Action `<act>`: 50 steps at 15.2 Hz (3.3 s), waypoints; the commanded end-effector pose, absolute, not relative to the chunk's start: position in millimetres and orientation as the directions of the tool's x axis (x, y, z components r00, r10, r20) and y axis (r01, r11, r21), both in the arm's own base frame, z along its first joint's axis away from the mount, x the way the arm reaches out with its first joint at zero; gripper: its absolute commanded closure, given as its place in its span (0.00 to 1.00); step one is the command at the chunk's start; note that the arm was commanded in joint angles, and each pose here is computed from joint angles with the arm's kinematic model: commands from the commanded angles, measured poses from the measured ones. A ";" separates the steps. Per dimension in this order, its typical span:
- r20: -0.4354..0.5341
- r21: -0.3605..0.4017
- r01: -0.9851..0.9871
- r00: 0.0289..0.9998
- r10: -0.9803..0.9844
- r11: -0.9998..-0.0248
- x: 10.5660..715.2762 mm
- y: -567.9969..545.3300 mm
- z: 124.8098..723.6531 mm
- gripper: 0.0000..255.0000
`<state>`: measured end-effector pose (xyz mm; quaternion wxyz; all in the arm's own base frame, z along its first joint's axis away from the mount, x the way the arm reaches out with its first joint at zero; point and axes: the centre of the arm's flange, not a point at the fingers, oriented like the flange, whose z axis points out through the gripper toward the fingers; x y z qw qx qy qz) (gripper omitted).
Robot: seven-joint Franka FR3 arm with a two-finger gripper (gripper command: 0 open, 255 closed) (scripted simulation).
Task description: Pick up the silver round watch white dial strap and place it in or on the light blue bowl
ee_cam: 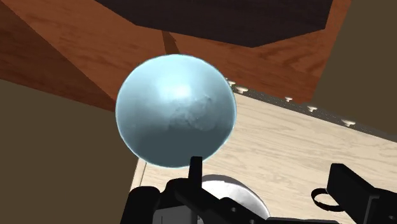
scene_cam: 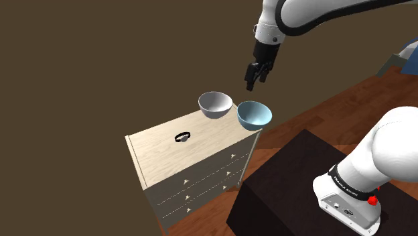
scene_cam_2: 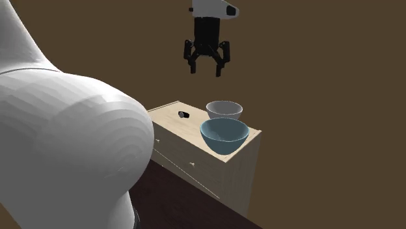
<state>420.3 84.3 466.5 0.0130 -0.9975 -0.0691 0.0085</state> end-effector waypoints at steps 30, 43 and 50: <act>-0.116 -0.245 0.118 0.982 0.150 -0.962 598.1 326.1 235.0 0.00; -0.116 -0.245 0.118 0.982 0.150 -0.962 593.7 332.8 206.6 0.00; -0.117 -0.245 0.118 0.982 0.150 -0.962 593.8 332.8 206.6 1.00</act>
